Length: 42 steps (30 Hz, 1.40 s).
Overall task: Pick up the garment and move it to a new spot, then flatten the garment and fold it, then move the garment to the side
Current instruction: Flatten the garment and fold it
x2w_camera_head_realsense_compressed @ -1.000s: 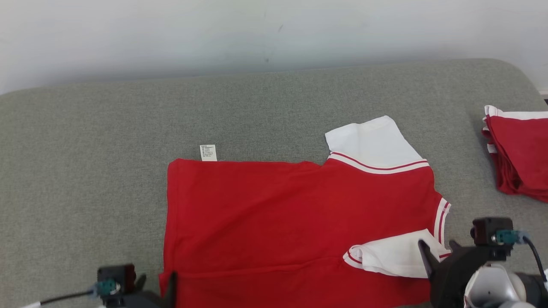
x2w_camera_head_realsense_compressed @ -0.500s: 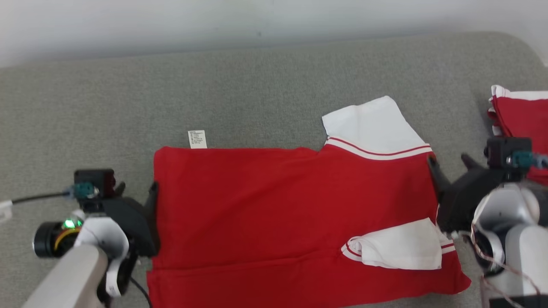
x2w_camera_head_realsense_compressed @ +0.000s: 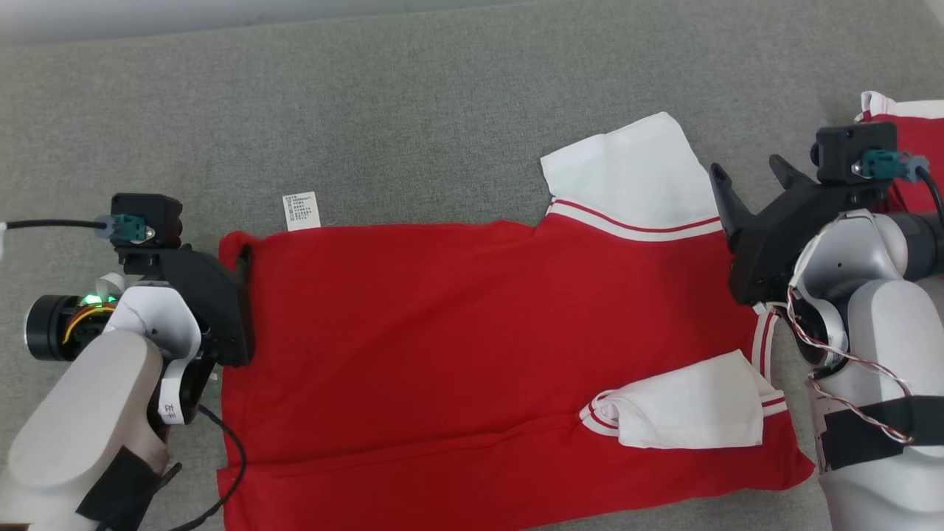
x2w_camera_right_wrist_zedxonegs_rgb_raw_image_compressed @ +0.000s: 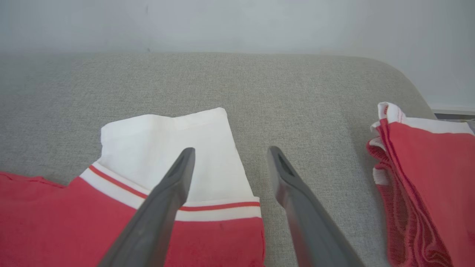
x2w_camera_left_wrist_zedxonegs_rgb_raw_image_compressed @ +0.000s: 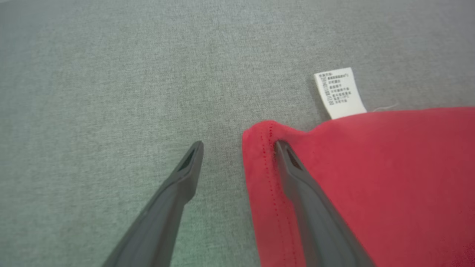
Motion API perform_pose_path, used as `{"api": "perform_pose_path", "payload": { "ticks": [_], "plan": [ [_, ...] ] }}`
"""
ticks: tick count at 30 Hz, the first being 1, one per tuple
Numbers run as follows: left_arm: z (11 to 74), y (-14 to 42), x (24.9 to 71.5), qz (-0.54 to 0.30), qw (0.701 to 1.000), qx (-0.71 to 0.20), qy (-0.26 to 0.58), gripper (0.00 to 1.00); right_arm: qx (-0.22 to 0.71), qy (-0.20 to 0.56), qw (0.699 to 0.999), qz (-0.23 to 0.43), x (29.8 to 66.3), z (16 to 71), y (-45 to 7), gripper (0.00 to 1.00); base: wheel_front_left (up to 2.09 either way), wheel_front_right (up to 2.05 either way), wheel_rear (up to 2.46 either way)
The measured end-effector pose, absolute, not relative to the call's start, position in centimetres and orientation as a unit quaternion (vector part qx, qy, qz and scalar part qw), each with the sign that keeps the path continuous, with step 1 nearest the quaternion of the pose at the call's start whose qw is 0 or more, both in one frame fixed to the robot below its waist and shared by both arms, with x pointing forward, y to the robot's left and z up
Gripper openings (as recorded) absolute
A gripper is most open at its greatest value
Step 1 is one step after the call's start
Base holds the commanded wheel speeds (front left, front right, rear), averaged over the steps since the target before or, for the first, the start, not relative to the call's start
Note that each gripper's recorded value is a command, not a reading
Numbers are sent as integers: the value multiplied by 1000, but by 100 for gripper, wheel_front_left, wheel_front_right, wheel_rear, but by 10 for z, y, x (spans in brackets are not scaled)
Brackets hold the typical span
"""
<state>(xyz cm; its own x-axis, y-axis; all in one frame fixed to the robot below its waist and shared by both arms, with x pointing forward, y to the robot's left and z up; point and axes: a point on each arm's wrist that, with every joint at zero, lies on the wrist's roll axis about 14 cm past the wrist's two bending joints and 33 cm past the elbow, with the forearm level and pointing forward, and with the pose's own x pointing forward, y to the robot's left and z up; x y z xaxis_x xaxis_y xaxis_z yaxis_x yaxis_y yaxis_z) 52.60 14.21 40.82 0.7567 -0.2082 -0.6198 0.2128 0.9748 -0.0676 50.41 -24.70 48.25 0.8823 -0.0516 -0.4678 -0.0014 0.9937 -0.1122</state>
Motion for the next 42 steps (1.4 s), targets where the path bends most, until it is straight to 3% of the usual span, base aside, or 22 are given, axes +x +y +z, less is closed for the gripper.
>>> {"api": "perform_pose_path", "payload": {
  "ticks": [11,12,14,15,36,38,39,42],
  "plan": [
    [399,140,532,-123,928,19,350,100,-67,259,963,-4,520,472,-249,100,0,0,0],
    [398,139,533,-124,928,18,350,87,-67,262,963,-4,522,471,-250,100,0,0,0],
    [397,136,535,-130,926,19,353,9,-68,269,961,-2,526,467,-249,100,0,0,0],
    [395,135,536,-132,926,20,354,0,-69,272,960,-1,528,466,-249,100,0,0,0],
    [389,138,542,-150,923,11,353,0,-98,389,916,-3,584,428,-250,100,0,0,0],
    [389,137,542,-151,924,11,352,0,-98,395,913,-2,585,424,-249,95,0,0,0],
    [389,137,542,-151,924,10,352,0,-97,398,912,-1,586,422,-248,82,0,0,0],
    [387,138,542,-151,924,9,351,0,-100,408,908,1,589,415,-245,80,0,0,0]
  ]
}}
